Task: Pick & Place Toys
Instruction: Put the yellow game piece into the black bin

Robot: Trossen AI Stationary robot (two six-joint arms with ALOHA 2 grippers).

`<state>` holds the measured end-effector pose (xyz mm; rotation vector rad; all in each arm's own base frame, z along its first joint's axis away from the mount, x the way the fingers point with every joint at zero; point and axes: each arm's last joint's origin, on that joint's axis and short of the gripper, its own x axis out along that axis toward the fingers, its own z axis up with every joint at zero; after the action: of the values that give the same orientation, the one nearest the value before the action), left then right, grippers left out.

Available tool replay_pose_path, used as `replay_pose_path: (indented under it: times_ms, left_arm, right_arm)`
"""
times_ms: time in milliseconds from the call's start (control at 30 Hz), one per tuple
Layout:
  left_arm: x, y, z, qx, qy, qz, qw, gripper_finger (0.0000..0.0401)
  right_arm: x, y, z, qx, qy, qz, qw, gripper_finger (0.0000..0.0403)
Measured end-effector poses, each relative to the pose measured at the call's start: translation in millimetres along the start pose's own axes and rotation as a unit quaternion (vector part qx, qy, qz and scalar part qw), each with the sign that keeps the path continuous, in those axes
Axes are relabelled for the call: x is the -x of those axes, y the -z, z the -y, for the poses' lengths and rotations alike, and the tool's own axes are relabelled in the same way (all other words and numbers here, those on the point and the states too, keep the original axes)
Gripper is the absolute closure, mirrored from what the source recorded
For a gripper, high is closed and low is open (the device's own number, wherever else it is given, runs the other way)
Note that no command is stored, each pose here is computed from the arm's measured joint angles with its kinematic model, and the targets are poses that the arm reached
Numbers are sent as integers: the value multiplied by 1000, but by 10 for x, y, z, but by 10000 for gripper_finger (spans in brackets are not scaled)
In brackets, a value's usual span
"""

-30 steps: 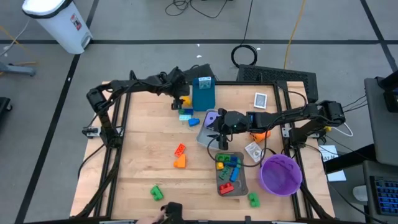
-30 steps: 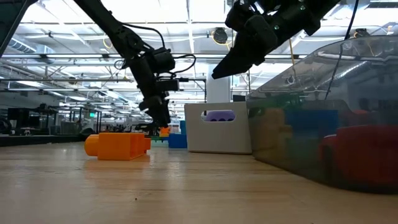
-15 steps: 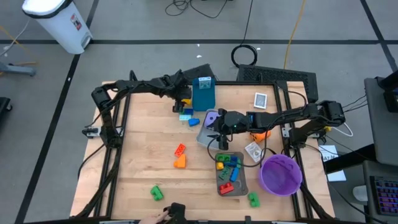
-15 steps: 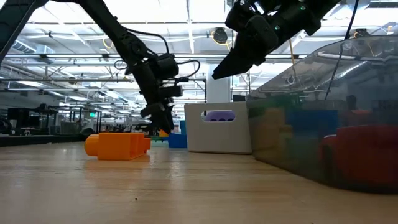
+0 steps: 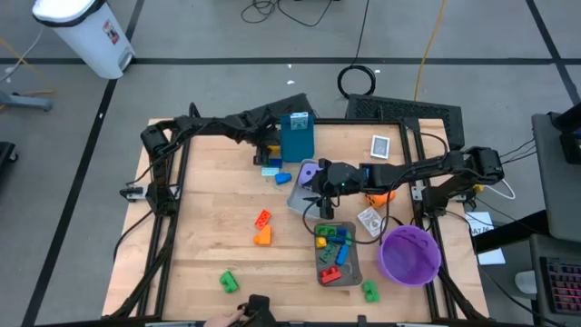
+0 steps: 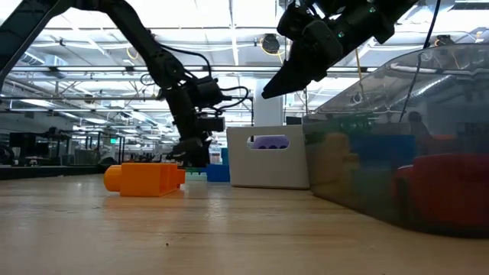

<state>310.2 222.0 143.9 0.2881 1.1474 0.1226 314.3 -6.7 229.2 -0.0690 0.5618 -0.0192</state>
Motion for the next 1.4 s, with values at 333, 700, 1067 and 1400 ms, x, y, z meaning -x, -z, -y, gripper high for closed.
replay_pose_path:
  times_ms: [333,700,1067,1400]
  left_arm:
    - [141,-47,-25,32,17,-28,999,261]
    - [1065,-143,18,105,2,-17,994,261]
    - [1727,-614,587,60,-16,117,991,261]
    - [1781,-965,1013,-10,-45,182,982,261]
  right_arm:
    - [0,-12,1,15,1,6,1000,206]
    - [16,-175,54,117,25,89,989,206]
    - [75,-330,465,109,99,186,971,206]
    - [86,-336,540,91,67,206,972,206]
